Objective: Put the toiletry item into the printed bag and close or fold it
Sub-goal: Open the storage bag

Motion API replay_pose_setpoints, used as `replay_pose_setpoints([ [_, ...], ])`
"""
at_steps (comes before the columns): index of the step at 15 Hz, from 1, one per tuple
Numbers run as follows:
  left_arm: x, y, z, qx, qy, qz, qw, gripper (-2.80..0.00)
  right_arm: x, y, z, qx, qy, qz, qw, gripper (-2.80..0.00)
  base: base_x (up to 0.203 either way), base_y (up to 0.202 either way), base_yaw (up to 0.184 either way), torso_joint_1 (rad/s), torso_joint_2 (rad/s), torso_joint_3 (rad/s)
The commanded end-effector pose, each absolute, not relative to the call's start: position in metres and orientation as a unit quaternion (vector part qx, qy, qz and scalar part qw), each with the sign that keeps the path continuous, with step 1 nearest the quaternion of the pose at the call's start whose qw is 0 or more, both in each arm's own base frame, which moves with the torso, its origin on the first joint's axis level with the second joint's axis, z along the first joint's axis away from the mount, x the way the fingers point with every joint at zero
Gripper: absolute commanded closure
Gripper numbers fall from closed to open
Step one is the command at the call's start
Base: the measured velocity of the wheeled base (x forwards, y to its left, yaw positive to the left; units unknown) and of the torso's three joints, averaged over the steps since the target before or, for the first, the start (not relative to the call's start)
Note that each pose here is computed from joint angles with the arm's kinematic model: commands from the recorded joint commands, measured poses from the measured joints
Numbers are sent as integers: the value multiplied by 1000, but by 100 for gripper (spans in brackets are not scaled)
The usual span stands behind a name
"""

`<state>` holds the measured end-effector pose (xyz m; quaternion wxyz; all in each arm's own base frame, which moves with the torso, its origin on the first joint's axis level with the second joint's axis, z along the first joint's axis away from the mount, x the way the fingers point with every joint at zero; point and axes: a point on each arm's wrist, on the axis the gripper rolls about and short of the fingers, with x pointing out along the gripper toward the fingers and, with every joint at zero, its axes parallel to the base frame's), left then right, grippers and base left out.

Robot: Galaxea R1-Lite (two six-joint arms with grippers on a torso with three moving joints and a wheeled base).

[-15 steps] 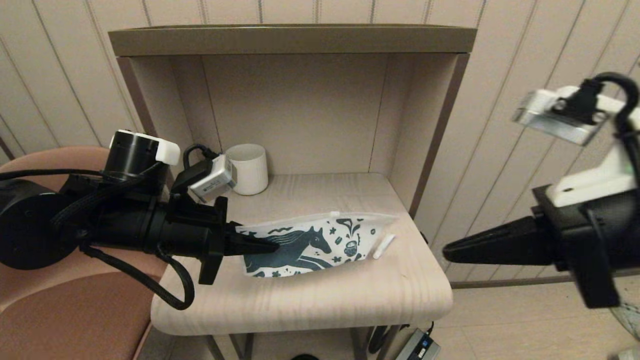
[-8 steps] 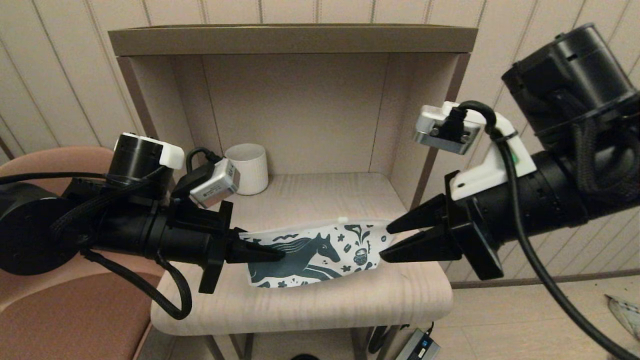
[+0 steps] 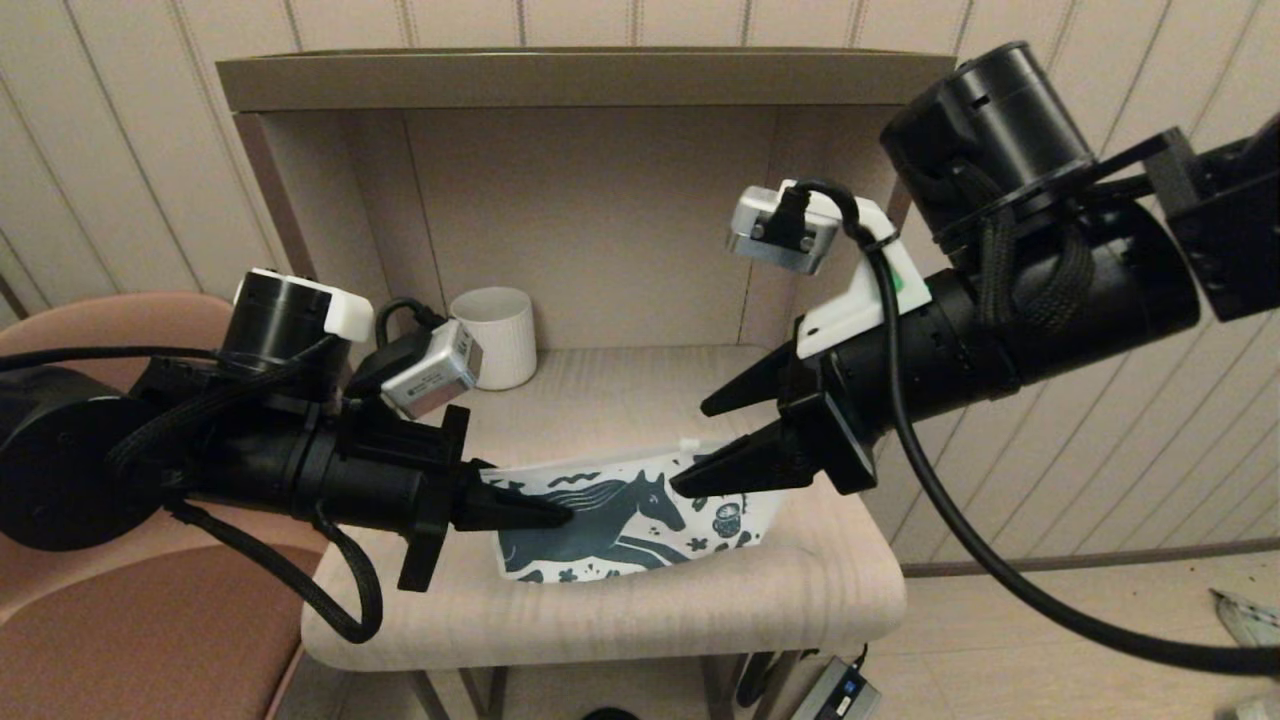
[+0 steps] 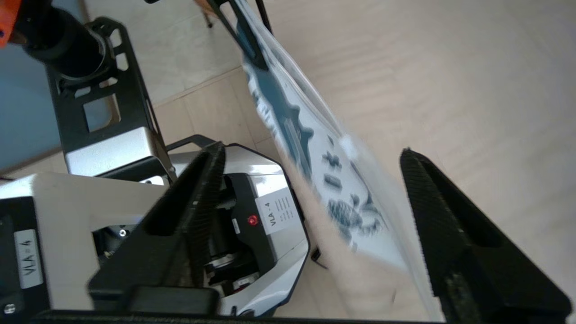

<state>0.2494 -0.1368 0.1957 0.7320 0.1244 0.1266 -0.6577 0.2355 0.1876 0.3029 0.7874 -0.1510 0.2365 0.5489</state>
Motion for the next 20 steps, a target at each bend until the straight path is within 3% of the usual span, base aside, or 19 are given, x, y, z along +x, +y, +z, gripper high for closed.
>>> replay_pose_setpoints([
  [1, 251, -139, 200, 104, 110, -689, 709, 0, 243, 190, 296, -159, 232, 569, 773, -280, 0, 0, 0, 0, 0, 0],
  [4, 260, -143, 204, 94, 108, -700, 699, 0, 259, 178, 300, -122, 212, 611, 753, -280, 0, 0, 0, 0, 0, 0],
  [8, 262, -143, 195, 97, 122, -700, 697, 0, 262, 176, 302, -123, 209, 609, 755, -280, 0, 0, 0, 0, 0, 0],
  [11, 269, -143, 192, 143, 115, -681, 709, 0, 259, 173, 291, -122, 225, 611, 749, -280, 0, 0, 0, 0, 0, 0],
  [20, 265, -140, 223, 205, 131, -670, 701, 0, 258, 170, 278, -124, 229, 615, 745, -280, 0, 0, 0, 0, 0, 0],
])
